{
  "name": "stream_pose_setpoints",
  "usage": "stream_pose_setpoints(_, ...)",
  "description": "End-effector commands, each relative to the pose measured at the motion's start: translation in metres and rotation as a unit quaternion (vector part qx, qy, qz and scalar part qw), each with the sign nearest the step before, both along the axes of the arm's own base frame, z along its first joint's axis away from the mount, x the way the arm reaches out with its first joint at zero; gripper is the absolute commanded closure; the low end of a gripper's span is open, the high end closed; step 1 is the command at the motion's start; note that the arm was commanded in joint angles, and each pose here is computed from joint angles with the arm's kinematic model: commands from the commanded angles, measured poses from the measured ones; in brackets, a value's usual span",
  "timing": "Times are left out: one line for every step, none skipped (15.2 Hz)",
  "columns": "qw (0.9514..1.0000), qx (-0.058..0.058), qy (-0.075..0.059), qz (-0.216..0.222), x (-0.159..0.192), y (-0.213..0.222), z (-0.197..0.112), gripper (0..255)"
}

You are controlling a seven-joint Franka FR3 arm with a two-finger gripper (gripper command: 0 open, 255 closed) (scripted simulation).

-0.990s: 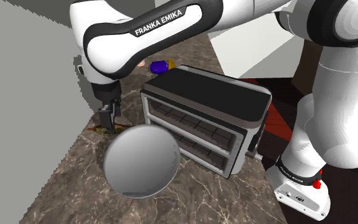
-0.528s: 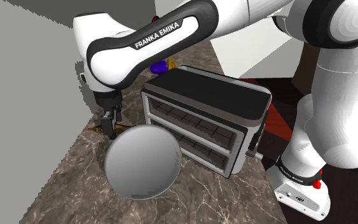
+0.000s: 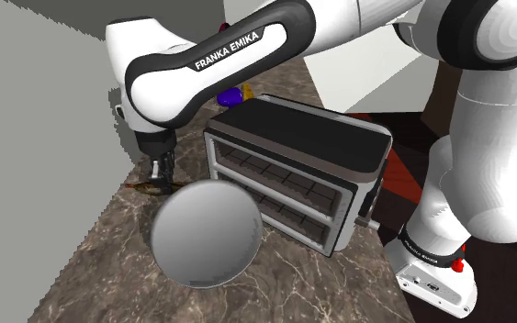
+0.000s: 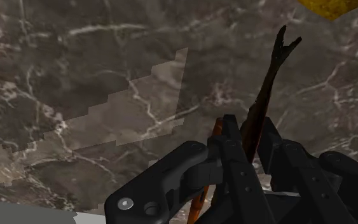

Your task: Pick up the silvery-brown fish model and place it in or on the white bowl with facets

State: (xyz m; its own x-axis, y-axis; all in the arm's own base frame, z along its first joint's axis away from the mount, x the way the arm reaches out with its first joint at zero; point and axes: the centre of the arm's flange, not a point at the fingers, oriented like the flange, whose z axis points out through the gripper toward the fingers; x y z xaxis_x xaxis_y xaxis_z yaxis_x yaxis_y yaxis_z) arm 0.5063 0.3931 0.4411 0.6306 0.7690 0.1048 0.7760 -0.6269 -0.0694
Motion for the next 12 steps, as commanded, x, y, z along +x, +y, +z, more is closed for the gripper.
stream_pose_setpoints(1.0000, -0.001, 0.001, 0.000, 0.000, 0.000, -0.001, 255)
stream_pose_setpoints(1.0000, -0.001, 0.001, 0.000, 0.000, 0.000, -0.001, 255)
stream_pose_setpoints(1.0000, -0.001, 0.001, 0.000, 0.000, 0.000, -0.001, 255)
stream_pose_setpoints(1.0000, -0.001, 0.001, 0.000, 0.000, 0.000, -0.001, 255)
stream_pose_setpoints(1.0000, -0.001, 0.001, 0.000, 0.000, 0.000, -0.001, 255)
stream_pose_setpoints(1.0000, -0.001, 0.001, 0.000, 0.000, 0.000, -0.001, 255)
stream_pose_setpoints(1.0000, 0.000, 0.001, 0.000, 0.000, 0.000, -0.001, 255)
stream_pose_setpoints(1.0000, 0.000, 0.001, 0.000, 0.000, 0.000, 0.004, 255)
stream_pose_setpoints(1.0000, 0.000, 0.001, 0.000, 0.000, 0.000, 0.010, 255)
stream_pose_setpoints(1.0000, 0.000, 0.001, 0.000, 0.000, 0.000, 0.015, 255)
stream_pose_setpoints(1.0000, 0.000, 0.001, 0.000, 0.000, 0.000, 0.020, 255)
stream_pose_setpoints(1.0000, 0.000, 0.001, 0.000, 0.000, 0.000, 0.025, 255)
